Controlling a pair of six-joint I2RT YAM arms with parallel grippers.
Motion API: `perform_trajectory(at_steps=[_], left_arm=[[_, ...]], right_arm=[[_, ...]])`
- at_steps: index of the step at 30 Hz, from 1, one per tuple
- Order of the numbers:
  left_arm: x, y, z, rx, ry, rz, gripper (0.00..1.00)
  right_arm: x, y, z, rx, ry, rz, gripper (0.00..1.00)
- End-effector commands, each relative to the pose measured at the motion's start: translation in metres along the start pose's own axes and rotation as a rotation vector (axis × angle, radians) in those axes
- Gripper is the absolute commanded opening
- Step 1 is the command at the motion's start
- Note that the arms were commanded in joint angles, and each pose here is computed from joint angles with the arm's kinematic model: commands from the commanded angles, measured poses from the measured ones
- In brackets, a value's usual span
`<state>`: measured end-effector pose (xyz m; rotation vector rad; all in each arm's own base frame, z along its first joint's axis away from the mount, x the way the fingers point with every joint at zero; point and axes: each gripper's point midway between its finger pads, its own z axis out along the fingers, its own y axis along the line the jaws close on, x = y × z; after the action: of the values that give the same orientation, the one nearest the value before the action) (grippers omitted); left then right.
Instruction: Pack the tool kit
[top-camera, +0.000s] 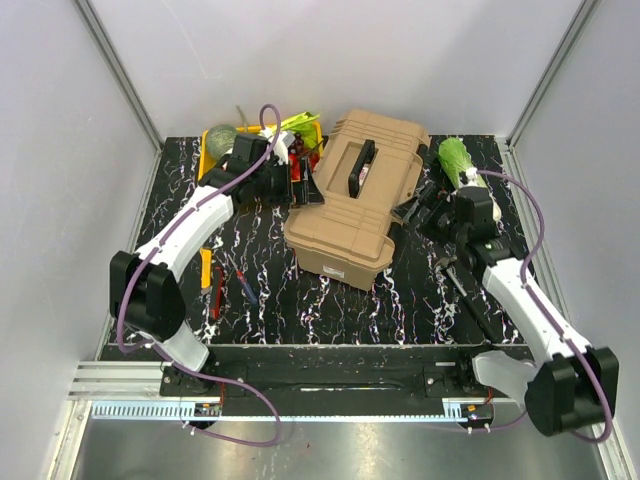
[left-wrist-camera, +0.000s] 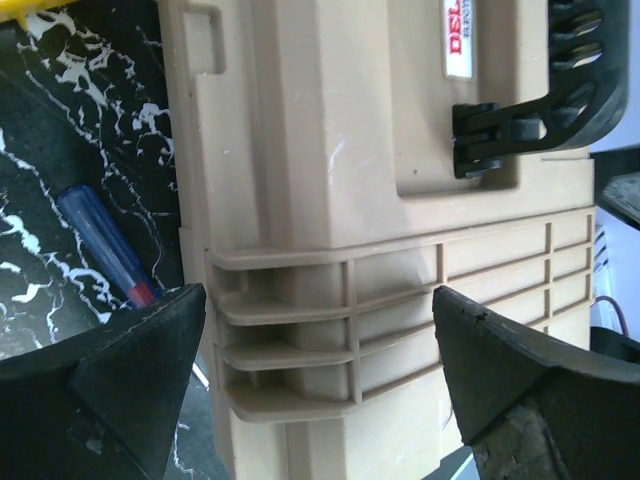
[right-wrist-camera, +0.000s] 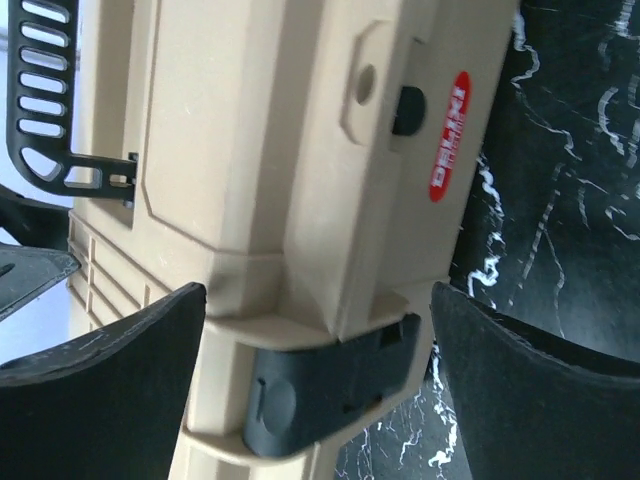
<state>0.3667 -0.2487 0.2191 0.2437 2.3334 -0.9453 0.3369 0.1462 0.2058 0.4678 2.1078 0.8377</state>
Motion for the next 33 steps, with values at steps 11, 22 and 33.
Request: perform_trajectory(at_steps=[11, 22, 33], left_arm=[[0.016, 0.015, -0.029, -0.137, -0.103, -0.109, 0.99], [0.044, 0.000, -0.007, 0.025, -0.021, -0.253, 0.99], [0.043, -0.023, 0.023, 0.149, 0.067, -0.272, 0.95]], right_arm=[[0.062, -0.015, -0.041, -0.130, 0.044, 0.179, 0.99], [0.055, 0.021, -0.030, -0.394, 0.029, 0.298, 0.99], [0.032, 0.041, 0.001, -0.458, 0.056, 0.351, 0.91]])
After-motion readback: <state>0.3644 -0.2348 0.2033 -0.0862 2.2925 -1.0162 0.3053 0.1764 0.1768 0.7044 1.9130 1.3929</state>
